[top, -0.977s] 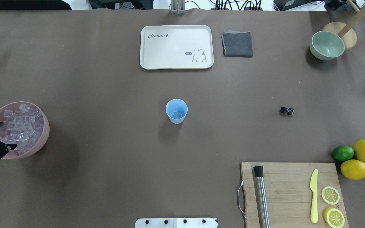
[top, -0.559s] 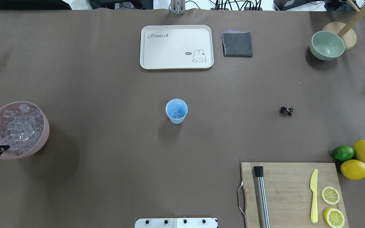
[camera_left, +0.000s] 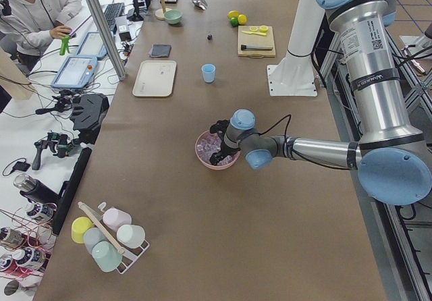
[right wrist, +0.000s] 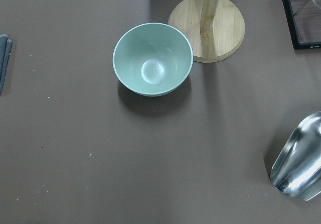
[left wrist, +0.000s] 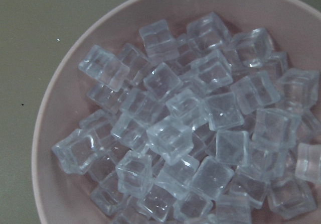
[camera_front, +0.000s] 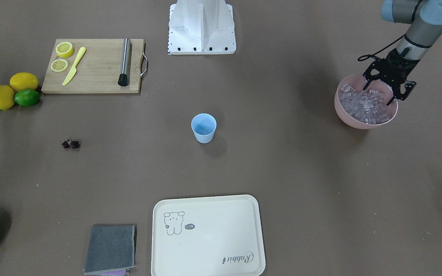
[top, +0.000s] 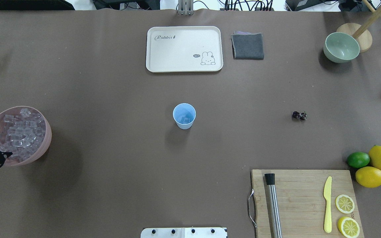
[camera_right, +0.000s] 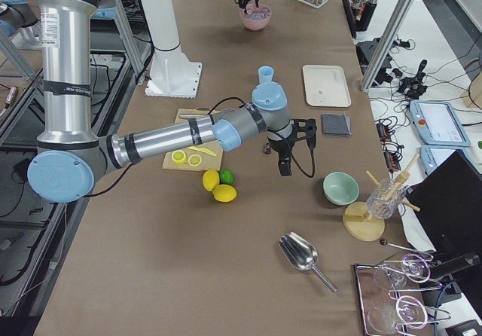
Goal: Put ice and cherries in cup
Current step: 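Grasp another ice cube in the pink bowl with the left gripper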
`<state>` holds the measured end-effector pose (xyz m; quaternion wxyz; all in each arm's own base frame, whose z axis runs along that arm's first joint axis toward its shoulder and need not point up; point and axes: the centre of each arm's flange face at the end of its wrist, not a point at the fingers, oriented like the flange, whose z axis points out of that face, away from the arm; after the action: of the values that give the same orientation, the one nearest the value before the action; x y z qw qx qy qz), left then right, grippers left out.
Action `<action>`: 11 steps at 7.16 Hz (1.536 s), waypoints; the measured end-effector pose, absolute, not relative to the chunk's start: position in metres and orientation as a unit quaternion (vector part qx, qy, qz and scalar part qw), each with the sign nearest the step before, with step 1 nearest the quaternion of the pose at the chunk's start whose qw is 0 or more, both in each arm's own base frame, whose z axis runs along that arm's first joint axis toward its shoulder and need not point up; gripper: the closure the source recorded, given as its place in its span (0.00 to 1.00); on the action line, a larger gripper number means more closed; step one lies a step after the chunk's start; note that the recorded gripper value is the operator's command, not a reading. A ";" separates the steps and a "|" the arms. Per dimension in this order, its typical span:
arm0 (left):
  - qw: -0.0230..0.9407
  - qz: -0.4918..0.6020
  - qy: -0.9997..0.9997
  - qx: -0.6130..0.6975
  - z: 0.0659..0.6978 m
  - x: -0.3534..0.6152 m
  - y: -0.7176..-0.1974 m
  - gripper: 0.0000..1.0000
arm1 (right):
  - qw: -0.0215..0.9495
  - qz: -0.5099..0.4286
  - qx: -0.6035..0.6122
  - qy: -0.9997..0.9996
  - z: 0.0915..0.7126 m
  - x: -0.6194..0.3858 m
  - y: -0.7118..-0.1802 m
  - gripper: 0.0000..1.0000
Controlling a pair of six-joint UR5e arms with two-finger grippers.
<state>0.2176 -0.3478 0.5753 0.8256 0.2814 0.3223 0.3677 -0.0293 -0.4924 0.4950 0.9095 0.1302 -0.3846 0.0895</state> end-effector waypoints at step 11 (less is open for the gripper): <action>0.823 0.377 0.327 0.272 0.581 0.231 -0.348 1.00 | 0.910 0.090 0.130 -0.384 0.496 -0.029 -0.493 0.00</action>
<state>0.2309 -0.3483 0.5810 0.8227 0.2717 0.3270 0.3774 -0.0293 -0.4927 0.4958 0.9096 0.1303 -0.3842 0.0897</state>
